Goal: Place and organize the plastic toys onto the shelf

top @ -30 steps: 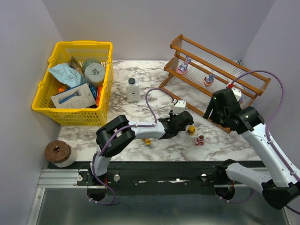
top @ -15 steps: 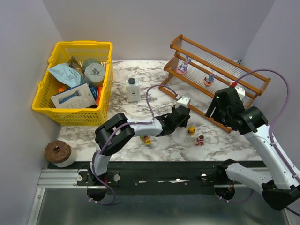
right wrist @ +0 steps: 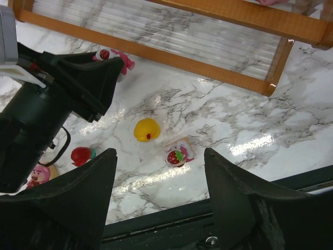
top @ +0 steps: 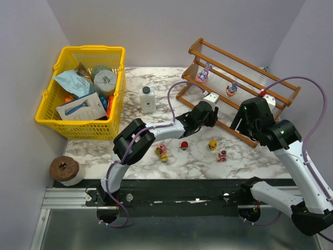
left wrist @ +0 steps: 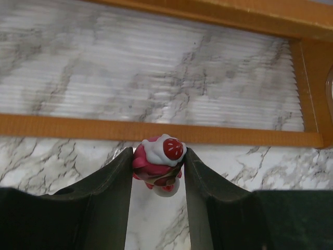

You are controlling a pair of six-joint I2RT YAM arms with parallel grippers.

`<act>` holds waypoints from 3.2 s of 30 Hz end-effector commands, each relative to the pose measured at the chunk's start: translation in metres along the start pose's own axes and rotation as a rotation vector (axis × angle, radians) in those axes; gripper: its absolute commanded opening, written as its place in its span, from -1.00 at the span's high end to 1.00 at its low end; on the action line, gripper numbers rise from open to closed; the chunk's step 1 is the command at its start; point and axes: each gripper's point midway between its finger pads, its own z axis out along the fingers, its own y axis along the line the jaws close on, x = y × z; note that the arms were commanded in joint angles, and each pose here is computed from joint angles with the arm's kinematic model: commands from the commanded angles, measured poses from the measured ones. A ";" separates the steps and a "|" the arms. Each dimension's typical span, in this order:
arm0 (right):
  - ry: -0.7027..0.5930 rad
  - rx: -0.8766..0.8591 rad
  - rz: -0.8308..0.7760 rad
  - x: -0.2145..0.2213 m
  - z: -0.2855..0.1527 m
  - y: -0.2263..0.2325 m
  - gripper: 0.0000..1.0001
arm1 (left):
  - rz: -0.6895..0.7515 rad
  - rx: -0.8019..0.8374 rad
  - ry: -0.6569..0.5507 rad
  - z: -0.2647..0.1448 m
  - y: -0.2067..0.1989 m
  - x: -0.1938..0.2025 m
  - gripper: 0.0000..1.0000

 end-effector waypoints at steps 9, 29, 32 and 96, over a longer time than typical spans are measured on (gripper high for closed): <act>-0.037 0.051 -0.030 -0.012 -0.008 -0.015 -0.51 | 0.149 0.075 -0.069 0.046 -0.005 -0.021 0.64; 0.016 0.052 -0.057 -0.001 0.002 -0.012 -0.51 | 0.222 0.094 -0.056 0.073 -0.001 -0.007 0.45; 0.017 0.051 -0.056 0.000 0.002 -0.012 -0.50 | 0.216 0.088 -0.054 0.075 0.000 -0.006 0.39; 0.030 0.039 -0.030 0.006 0.003 -0.012 -0.50 | 0.145 -0.006 -0.067 0.072 0.015 -0.009 -0.48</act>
